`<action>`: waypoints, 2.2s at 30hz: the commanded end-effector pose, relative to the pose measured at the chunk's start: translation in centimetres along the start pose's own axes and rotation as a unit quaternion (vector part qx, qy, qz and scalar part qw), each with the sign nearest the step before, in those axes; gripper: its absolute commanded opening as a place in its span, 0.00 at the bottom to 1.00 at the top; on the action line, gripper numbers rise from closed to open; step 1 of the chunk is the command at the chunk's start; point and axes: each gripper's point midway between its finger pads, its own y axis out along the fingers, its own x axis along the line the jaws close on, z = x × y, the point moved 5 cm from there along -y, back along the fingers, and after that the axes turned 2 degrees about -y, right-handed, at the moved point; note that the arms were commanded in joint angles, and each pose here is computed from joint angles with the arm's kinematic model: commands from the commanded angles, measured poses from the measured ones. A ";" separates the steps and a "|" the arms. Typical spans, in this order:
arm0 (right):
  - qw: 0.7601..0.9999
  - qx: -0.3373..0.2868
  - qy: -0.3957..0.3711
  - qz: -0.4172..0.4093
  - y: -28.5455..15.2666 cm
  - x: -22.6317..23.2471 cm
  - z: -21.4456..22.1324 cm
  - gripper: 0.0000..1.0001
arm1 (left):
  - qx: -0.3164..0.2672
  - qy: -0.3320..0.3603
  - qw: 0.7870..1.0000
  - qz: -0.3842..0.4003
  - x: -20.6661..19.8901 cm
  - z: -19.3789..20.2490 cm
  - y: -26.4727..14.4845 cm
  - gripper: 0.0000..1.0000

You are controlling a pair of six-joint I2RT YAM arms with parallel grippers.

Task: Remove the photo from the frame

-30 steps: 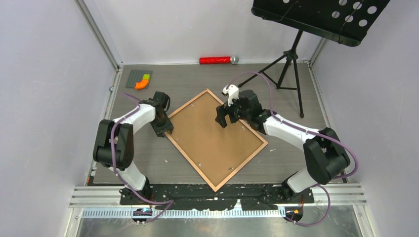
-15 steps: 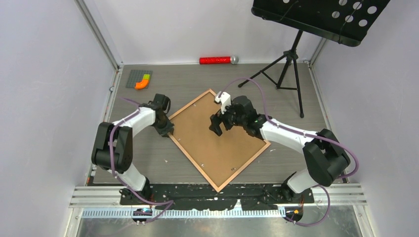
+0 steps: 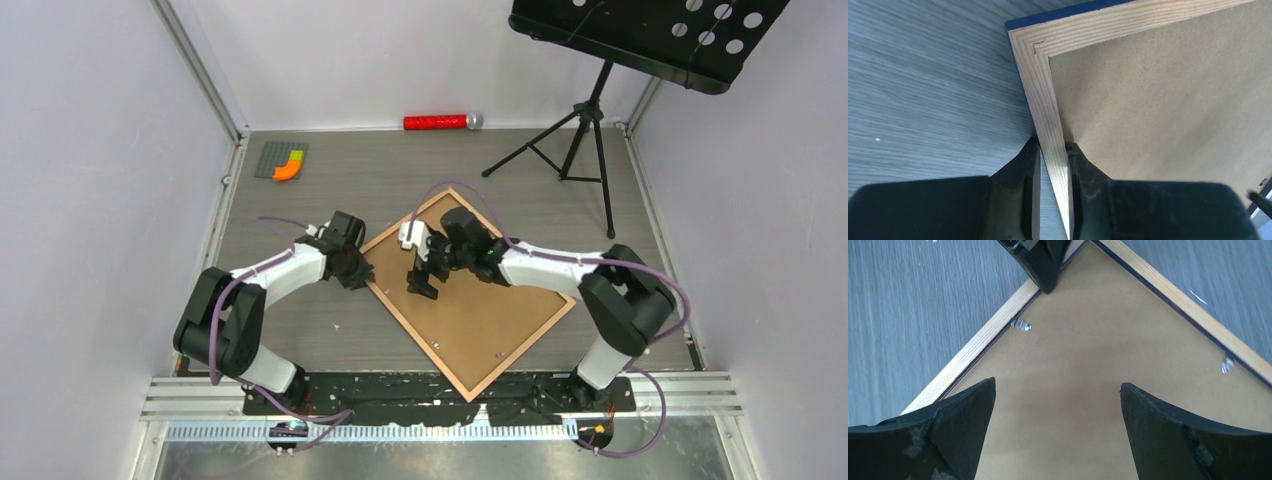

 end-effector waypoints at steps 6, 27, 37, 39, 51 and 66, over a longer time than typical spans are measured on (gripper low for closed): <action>0.991 0.016 -0.122 -0.054 5.2 0.3 -1.3 1.00 | 0.109 0.037 0.990 -0.087 5.0 6.2 0.0 0.13; 0.993 0.066 -0.093 -0.007 9.5 1.2 0.8 0.96 | 0.124 0.059 0.988 -0.076 4.3 6.1 0.1 0.12; 0.991 0.105 0.018 0.084 11.5 0.0 3.3 0.81 | 0.134 0.059 0.987 -0.073 4.3 6.4 -0.1 0.12; 0.988 0.110 0.030 0.101 11.1 -0.2 3.7 0.81 | 0.136 0.059 0.986 -0.075 4.5 6.6 -0.1 0.12; 0.930 -0.076 0.277 0.229 1.1 -6.2 -1.4 0.90 | 0.092 0.074 0.993 -0.028 3.4 5.3 -3.6 0.15; 0.757 0.027 0.450 0.472 -16.1 -2.0 8.5 0.97 | -0.019 0.149 0.988 0.016 0.2 -1.9 -8.2 0.69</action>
